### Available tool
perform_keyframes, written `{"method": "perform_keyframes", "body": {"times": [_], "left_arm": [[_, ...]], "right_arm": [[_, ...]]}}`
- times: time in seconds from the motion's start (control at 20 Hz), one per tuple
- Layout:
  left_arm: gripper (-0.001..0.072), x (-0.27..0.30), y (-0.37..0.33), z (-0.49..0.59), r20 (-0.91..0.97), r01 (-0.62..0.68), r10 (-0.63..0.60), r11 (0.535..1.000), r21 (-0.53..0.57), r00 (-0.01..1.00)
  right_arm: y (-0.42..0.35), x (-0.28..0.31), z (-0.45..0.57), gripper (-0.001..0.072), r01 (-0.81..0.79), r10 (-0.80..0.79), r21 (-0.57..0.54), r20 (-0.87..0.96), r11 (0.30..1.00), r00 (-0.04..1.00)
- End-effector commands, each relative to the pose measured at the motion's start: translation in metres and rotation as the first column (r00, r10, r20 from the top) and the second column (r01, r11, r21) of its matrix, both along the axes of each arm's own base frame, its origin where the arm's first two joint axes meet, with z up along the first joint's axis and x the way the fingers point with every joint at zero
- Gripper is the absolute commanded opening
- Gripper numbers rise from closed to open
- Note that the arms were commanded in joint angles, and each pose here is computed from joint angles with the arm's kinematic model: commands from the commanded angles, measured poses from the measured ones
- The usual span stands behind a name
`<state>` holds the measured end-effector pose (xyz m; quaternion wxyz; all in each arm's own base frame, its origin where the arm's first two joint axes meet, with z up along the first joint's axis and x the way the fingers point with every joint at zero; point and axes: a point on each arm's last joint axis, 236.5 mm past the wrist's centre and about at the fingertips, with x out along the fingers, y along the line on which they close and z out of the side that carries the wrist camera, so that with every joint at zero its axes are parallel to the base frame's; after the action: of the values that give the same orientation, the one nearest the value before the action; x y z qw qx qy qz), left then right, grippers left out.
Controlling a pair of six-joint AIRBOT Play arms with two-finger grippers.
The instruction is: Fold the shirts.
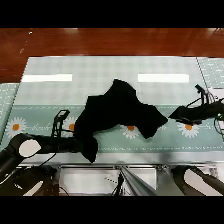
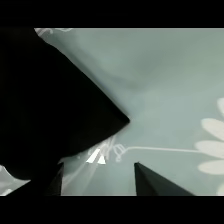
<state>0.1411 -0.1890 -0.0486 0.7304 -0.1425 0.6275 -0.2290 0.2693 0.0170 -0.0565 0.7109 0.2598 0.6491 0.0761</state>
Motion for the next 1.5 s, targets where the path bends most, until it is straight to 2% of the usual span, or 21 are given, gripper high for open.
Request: {"method": "perform_keyframes", "body": {"times": [0.0,0.2,0.45,0.5,0.6,0.75,0.85,1.0,1.15,1.3,1.45], "left_arm": [[0.0024,0.011,-0.006,0.017,0.038,-0.003,0.004,1.000,-0.025,0.999],[0.0023,0.014,-0.008,0.022,0.051,-0.003,0.005,0.999,-0.034,0.999],[0.0024,0.015,-0.010,0.025,0.051,-0.004,0.006,0.999,-0.043,0.999],[0.0024,0.017,-0.011,0.028,0.060,-0.003,0.006,0.999,-0.045,0.998],[0.0023,0.028,-0.010,0.040,0.114,0.005,-0.001,0.999,-0.036,0.994],[0.0023,0.065,-0.009,0.093,0.295,0.018,-0.012,1.000,-0.015,0.955],[0.0023,0.099,-0.003,0.163,0.474,-0.006,0.015,1.000,-0.019,0.880],[0.0023,0.145,0.042,0.300,0.750,-0.140,0.127,0.989,-0.046,0.650],[0.0024,0.150,0.114,0.418,0.909,-0.331,0.195,0.941,-0.068,0.369],[0.0024,0.131,0.140,0.478,0.942,-0.380,0.246,0.913,-0.146,0.228],[0.0024,0.118,0.141,0.494,0.954,-0.363,0.232,0.920,-0.150,0.191]], "right_arm": [[0.014,-0.008,-0.027,0.0516,0.077,-0.077,0.054,-0.008,0.996,0.997],[0.023,-0.014,-0.046,0.0516,0.144,-0.143,0.081,-0.011,0.986,0.990],[0.049,0.039,-0.044,0.0502,0.215,-0.222,0.053,0.179,0.975,0.959],[0.053,0.047,-0.043,0.0384,0.239,-0.243,0.044,0.205,0.970,0.948],[0.057,0.056,-0.036,0.0027,0.229,-0.232,0.039,0.240,0.973,0.943],[0.059,0.084,0.020,0.0026,0.134,-0.132,0.020,0.373,0.991,0.918],[0.053,0.112,0.101,0.0026,0.097,-0.067,-0.024,0.559,0.995,0.826],[0.031,0.127,0.255,0.0026,0.143,0.047,-0.154,0.823,0.978,0.565],[-0.016,0.103,0.371,0.0026,0.340,0.138,-0.281,0.911,0.897,0.388],[-0.045,0.066,0.428,0.0026,0.465,0.167,-0.324,0.923,0.824,0.347],[-0.046,0.036,0.420,0.0025,0.431,0.147,-0.370,0.872,0.823,0.467]]}}
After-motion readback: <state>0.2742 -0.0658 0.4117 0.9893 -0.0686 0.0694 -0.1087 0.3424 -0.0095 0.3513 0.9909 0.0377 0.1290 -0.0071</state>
